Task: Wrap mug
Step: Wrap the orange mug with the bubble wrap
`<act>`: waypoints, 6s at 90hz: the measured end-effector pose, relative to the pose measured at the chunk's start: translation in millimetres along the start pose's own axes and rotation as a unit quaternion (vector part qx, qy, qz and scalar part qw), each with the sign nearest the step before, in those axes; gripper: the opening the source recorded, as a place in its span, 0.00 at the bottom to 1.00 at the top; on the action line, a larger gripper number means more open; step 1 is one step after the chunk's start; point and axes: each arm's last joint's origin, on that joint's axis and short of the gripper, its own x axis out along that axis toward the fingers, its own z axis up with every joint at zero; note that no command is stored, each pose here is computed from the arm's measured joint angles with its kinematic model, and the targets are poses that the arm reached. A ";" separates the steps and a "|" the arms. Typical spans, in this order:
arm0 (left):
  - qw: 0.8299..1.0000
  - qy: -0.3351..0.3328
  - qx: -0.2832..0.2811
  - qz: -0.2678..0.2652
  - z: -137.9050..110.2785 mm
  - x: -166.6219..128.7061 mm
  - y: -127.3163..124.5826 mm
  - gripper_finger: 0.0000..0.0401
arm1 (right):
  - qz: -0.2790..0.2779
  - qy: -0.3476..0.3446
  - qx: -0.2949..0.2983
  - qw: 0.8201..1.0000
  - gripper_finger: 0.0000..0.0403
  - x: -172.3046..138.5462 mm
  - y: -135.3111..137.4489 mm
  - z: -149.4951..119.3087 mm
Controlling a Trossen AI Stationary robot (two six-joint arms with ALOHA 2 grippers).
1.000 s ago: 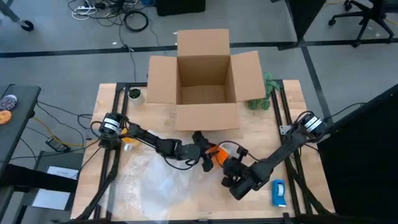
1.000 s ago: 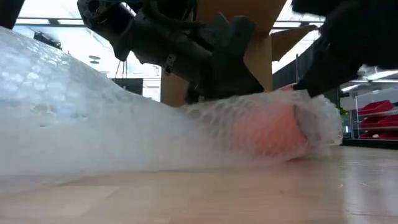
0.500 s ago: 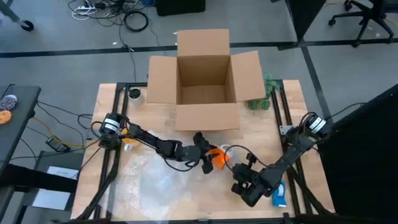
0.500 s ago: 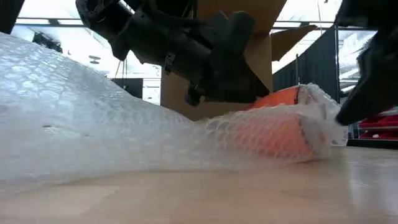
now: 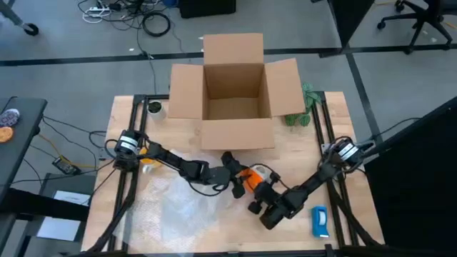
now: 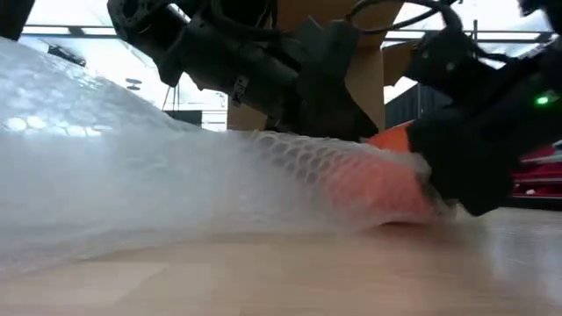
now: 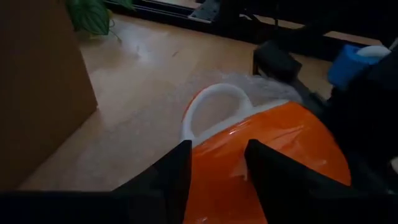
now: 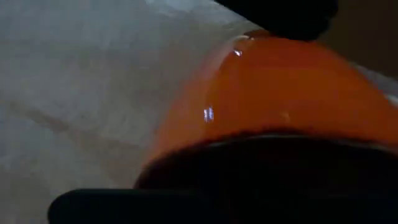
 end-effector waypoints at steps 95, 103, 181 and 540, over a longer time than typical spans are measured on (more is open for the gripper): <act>1.000 0.001 0.001 -0.005 0.4 0.3 0.3 0.35 | 0.064 0.006 0.027 0.998 0.00 -17.3 4.5 -12.6; 1.000 0.000 0.002 0.000 0.1 0.3 0.6 0.35 | 0.062 -0.005 0.019 0.998 0.00 -15.4 3.5 -4.9; 1.000 0.016 0.001 0.007 -2.9 -0.4 1.1 0.36 | -0.038 -0.042 0.033 0.998 0.00 11.7 -17.2 7.2; 0.885 0.420 0.150 0.134 81.4 -214.0 -92.4 0.00 | 0.003 0.193 -0.013 0.981 0.00 -93.3 -47.2 -5.4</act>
